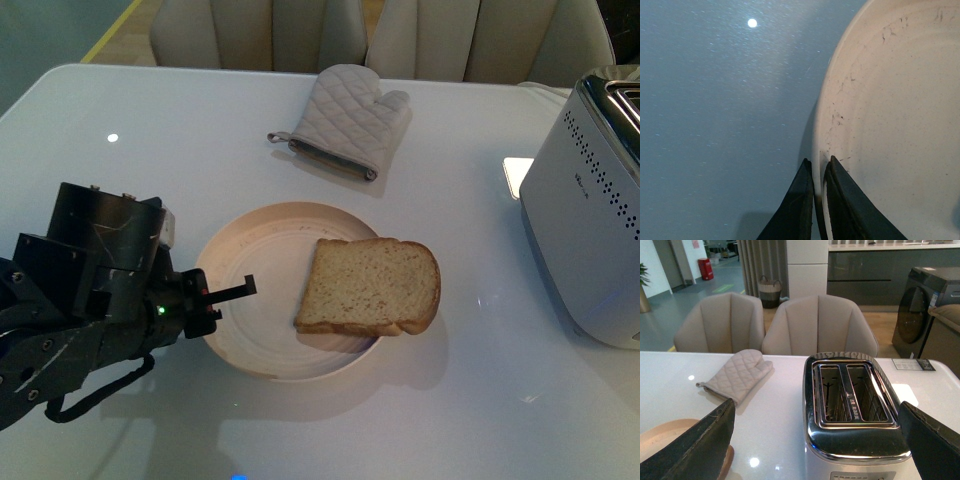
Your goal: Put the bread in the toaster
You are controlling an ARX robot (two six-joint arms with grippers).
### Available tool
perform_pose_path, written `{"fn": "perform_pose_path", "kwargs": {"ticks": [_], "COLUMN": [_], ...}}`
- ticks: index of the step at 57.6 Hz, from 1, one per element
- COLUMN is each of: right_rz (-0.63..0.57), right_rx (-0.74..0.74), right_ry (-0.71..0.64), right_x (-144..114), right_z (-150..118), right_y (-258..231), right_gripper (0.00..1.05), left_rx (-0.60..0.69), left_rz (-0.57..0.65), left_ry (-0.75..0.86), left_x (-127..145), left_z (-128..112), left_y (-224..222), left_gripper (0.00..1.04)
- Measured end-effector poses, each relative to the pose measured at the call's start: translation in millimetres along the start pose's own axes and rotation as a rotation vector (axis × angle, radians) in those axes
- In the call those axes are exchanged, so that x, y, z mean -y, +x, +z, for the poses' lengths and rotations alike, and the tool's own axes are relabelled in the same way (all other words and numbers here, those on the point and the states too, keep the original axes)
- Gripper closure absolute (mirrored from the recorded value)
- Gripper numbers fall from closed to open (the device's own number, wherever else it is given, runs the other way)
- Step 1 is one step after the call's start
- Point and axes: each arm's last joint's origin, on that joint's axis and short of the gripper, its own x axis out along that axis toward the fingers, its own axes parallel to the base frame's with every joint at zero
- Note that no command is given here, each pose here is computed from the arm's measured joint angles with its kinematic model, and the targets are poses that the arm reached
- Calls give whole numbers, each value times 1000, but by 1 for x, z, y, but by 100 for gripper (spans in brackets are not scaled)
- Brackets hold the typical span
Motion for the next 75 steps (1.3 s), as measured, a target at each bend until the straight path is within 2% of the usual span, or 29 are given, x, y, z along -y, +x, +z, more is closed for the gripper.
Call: {"fn": "perform_pose_path", "kwargs": {"ticks": [15, 32, 38, 50, 62, 75], "right_rz": [0, 0, 0, 0, 0, 0], "right_rx": [0, 0, 0, 0, 0, 0], "right_ry": [0, 0, 0, 0, 0, 0], "right_x": [0, 0, 0, 0, 0, 0], "right_z": [0, 0, 0, 0, 0, 0], "right_y": [0, 0, 0, 0, 0, 0], "right_gripper": [9, 9, 9, 9, 9, 9], "left_rx": [5, 10, 87, 269, 430, 602], "left_rz": [-35, -54, -65, -71, -120, -203], "left_ry": [-27, -54, -100, -144, -162, -166], "left_x": [17, 2, -11, -30, -43, -46], "left_z": [-6, -15, -3, 24, 36, 37], "left_y": [1, -16, -37, -87, -153, -226], "left_gripper": [100, 56, 37, 6, 7, 7]}}
